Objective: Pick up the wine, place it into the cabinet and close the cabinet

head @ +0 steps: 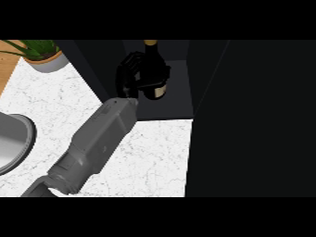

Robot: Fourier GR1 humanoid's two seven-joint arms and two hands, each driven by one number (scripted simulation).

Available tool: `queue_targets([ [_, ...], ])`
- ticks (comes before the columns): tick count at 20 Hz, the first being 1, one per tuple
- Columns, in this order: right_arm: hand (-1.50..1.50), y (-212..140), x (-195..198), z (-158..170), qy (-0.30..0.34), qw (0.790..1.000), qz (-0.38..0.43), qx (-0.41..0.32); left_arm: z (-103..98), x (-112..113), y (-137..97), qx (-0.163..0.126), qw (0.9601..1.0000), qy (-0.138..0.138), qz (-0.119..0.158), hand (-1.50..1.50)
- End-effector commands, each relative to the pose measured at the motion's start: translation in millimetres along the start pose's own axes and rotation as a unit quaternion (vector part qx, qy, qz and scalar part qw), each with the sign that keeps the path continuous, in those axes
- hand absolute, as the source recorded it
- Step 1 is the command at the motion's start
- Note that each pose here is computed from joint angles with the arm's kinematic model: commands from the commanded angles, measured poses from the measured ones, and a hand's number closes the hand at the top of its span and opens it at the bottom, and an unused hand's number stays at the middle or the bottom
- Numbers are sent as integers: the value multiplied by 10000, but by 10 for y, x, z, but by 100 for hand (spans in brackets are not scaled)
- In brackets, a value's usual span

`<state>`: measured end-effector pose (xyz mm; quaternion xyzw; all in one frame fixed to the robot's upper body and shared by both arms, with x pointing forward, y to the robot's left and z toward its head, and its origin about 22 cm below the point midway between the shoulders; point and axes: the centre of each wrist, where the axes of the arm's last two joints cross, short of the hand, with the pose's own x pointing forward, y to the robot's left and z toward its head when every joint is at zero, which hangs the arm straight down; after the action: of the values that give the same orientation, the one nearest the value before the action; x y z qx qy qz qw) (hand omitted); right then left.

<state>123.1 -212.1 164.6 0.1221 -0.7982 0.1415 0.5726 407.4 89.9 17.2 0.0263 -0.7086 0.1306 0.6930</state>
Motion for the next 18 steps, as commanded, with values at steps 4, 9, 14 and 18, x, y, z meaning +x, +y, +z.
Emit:
queue_targets([
  [4, -150, 57, 242, 148, -347, 9986, -387, 83, -327, 337, 105, 523, 9942, -455, -820, 150],
  [9, -150, 61, 255, 178, -304, 9986, -364, 213, -353, 284, 174, 643, 9856, -512, -1475, -150],
  [14, -150, 93, 250, 169, -297, 9987, -370, 188, -390, 285, 231, 765, 9825, -421, -1645, -150],
  [18, -150, -8, 143, 127, -347, 9984, -430, 133, -334, 179, 225, 792, 9796, -459, -1791, -150],
])
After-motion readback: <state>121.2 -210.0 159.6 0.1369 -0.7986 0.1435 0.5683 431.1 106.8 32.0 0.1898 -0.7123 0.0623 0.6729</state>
